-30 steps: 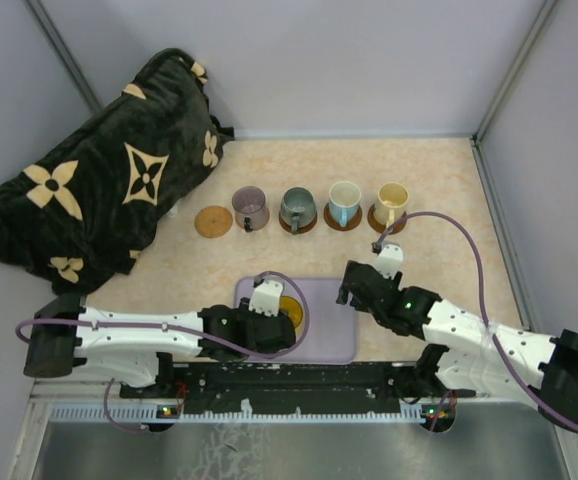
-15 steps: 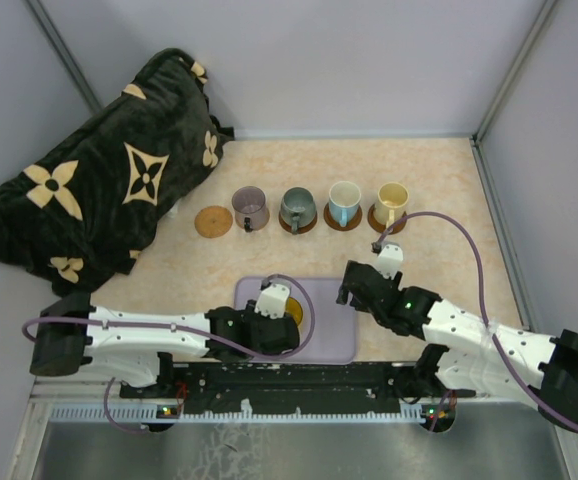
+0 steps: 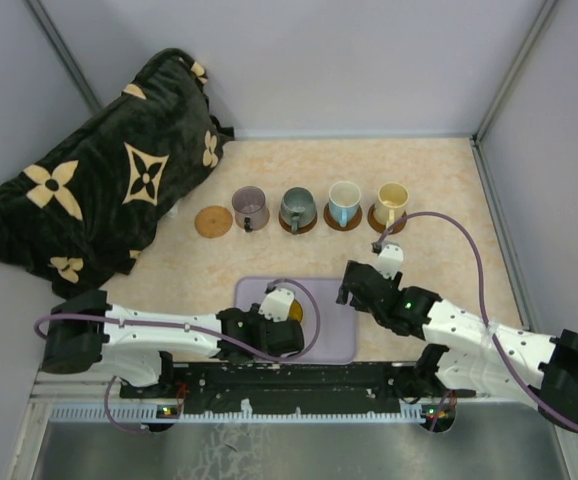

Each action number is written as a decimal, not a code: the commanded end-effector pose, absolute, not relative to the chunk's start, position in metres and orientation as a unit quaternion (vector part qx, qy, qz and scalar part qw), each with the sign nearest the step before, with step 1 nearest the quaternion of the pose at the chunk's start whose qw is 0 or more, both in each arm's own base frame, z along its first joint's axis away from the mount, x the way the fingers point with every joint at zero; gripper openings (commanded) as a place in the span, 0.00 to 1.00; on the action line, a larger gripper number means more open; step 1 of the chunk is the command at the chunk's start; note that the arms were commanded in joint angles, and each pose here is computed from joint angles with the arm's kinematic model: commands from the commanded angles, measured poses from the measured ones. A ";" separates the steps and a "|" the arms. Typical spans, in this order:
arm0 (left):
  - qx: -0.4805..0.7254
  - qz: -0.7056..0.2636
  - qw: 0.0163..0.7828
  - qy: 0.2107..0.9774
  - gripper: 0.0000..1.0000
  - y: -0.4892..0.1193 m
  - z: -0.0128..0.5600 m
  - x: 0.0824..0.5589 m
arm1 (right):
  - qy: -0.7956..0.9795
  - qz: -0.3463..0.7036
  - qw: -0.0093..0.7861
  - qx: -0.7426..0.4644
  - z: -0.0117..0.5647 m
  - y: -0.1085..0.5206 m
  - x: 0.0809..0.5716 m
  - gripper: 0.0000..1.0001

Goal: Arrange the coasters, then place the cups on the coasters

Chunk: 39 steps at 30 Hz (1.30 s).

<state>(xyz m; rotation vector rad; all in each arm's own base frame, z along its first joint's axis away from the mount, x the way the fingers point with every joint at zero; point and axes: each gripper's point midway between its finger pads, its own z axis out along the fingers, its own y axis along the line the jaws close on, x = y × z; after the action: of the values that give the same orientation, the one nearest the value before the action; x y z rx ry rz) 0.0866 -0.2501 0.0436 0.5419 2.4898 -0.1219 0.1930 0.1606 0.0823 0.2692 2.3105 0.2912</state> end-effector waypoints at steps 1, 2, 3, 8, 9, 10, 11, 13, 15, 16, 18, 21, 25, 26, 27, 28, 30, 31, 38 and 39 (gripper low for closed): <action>0.197 -0.067 0.308 0.928 0.58 -0.255 0.056 0.092 | 0.900 0.132 0.397 0.121 0.089 0.165 0.198 0.77; 0.195 -0.069 0.310 0.928 0.58 -0.255 0.056 0.092 | 0.900 0.133 0.397 0.121 0.089 0.165 0.198 0.77; 0.196 -0.072 0.311 0.927 0.58 -0.256 0.058 0.093 | 0.900 0.134 0.396 0.121 0.088 0.166 0.198 0.77; 0.201 -0.087 0.315 0.923 0.56 -0.262 0.061 0.093 | 0.901 0.136 0.395 0.120 0.088 0.169 0.199 0.77; 0.202 -0.089 0.314 0.923 0.55 -0.263 0.061 0.093 | 0.901 0.136 0.395 0.119 0.089 0.169 0.199 0.77; 0.202 -0.089 0.314 0.923 0.53 -0.263 0.061 0.093 | 0.901 0.135 0.395 0.120 0.089 0.169 0.199 0.77; 0.202 -0.088 0.313 0.924 0.51 -0.262 0.060 0.093 | 0.901 0.135 0.394 0.119 0.088 0.169 0.199 0.77; 0.203 -0.087 0.312 0.924 0.46 -0.262 0.059 0.093 | 0.901 0.136 0.394 0.119 0.088 0.170 0.199 0.77; 0.202 -0.088 0.311 0.925 0.40 -0.262 0.058 0.093 | 0.901 0.135 0.395 0.119 0.089 0.169 0.199 0.77; 0.202 -0.089 0.310 0.925 0.37 -0.262 0.058 0.092 | 0.901 0.135 0.394 0.120 0.088 0.169 0.199 0.77; 0.201 -0.090 0.309 0.925 0.24 -0.261 0.057 0.092 | 0.901 0.134 0.394 0.120 0.088 0.169 0.199 0.77; 0.199 -0.087 0.308 0.926 0.11 -0.259 0.056 0.092 | 0.902 0.134 0.393 0.120 0.087 0.169 0.198 0.77; 0.195 -0.081 0.308 0.928 0.00 -0.258 0.055 0.093 | 0.901 0.136 0.394 0.120 0.087 0.170 0.199 0.77; 0.193 -0.079 0.310 0.928 0.00 -0.257 0.056 0.094 | 0.901 0.136 0.394 0.120 0.087 0.170 0.199 0.77; 0.190 -0.078 0.313 0.927 0.00 -0.257 0.058 0.095 | 0.901 0.136 0.394 0.121 0.088 0.169 0.199 0.77; 0.185 -0.078 0.318 0.926 0.00 -0.257 0.061 0.097 | 0.901 0.136 0.394 0.121 0.088 0.169 0.199 0.77; 0.175 -0.080 0.333 0.923 0.00 -0.258 0.071 0.102 | 0.901 0.133 0.394 0.120 0.086 0.168 0.198 0.77; 0.169 -0.083 0.344 0.920 0.00 -0.258 0.076 0.105 | 0.902 0.132 0.394 0.120 0.086 0.168 0.199 0.77; 0.129 -0.091 0.419 0.894 0.00 -0.255 0.121 0.134 | 0.903 0.118 0.396 0.121 0.081 0.162 0.198 0.76; 0.124 -0.089 0.426 0.892 0.00 -0.253 0.126 0.138 | 0.903 0.117 0.396 0.121 0.080 0.161 0.198 0.76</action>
<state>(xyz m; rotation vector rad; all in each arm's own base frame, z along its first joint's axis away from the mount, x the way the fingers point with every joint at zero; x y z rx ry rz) 0.1089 -0.2466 0.0790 0.4445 2.3737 -0.1853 0.1919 0.1645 0.0796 0.2751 2.3209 0.3122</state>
